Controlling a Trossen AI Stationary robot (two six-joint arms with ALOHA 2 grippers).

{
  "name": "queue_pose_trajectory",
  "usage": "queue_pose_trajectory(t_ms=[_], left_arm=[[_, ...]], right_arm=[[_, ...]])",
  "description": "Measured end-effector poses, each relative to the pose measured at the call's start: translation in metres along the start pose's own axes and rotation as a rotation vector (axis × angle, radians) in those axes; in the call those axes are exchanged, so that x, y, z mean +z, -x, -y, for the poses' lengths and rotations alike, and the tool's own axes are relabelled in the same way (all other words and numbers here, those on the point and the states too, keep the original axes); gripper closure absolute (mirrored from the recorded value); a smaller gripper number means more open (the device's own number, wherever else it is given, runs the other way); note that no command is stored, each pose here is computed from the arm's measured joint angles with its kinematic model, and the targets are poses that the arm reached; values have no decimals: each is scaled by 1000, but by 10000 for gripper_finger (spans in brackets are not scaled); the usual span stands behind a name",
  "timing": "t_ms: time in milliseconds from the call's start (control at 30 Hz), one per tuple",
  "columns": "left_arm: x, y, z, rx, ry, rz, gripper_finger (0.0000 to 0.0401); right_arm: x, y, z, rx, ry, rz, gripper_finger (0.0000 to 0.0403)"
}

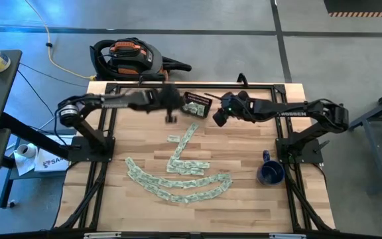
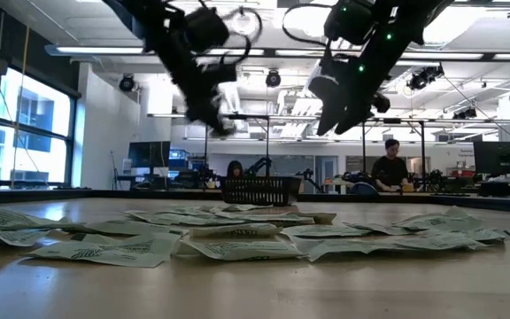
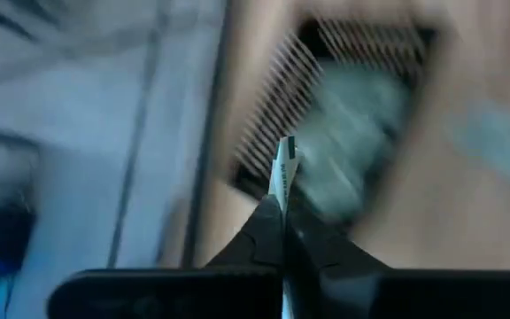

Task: Pick and place Stevia / Truvia into bins
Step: Put the stevia packet into the black bin

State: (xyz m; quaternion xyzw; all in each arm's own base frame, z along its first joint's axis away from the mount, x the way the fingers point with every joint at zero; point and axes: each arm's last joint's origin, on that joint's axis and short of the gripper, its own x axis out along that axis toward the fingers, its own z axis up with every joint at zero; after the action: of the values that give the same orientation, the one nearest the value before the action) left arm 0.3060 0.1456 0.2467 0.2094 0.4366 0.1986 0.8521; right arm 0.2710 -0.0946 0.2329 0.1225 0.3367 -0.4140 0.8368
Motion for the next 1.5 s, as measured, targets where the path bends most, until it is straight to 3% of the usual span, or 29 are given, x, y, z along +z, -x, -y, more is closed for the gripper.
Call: queue_pose_trajectory(t_ms=[100,233,433,567,667,767,1067,1233,1367,1500], left_arm=[[-1,-14,-32,-39,28,98,372],[-5,-49,-42,-160,-12,121,359],[-4,-89,-30,-208,59,59,227],[-4,-82,-31,-191,114,-111,156],[-1,-57,-32,-297,291,-202,133],[1,-29,-26,-444,355,-193,135],[-27,-10,61,-649,113,-300,183],[-27,-12,102,-618,66,-222,181],[-32,-19,113,-580,73,-163,174],[-50,-29,119,-498,125,-235,179]], right_arm=[[4,11,4,-53,-21,61,157],[7,20,9,-72,-28,84,157],[1,21,16,-91,-31,9,157],[-1,21,16,-86,-31,-15,157],[-1,21,16,-84,-27,-15,157],[-1,20,15,-80,5,-11,157],[0,7,9,13,74,-34,157],[-2,4,6,50,72,-60,157],[-2,4,6,54,71,-61,157],[-2,4,6,65,52,-66,157]])
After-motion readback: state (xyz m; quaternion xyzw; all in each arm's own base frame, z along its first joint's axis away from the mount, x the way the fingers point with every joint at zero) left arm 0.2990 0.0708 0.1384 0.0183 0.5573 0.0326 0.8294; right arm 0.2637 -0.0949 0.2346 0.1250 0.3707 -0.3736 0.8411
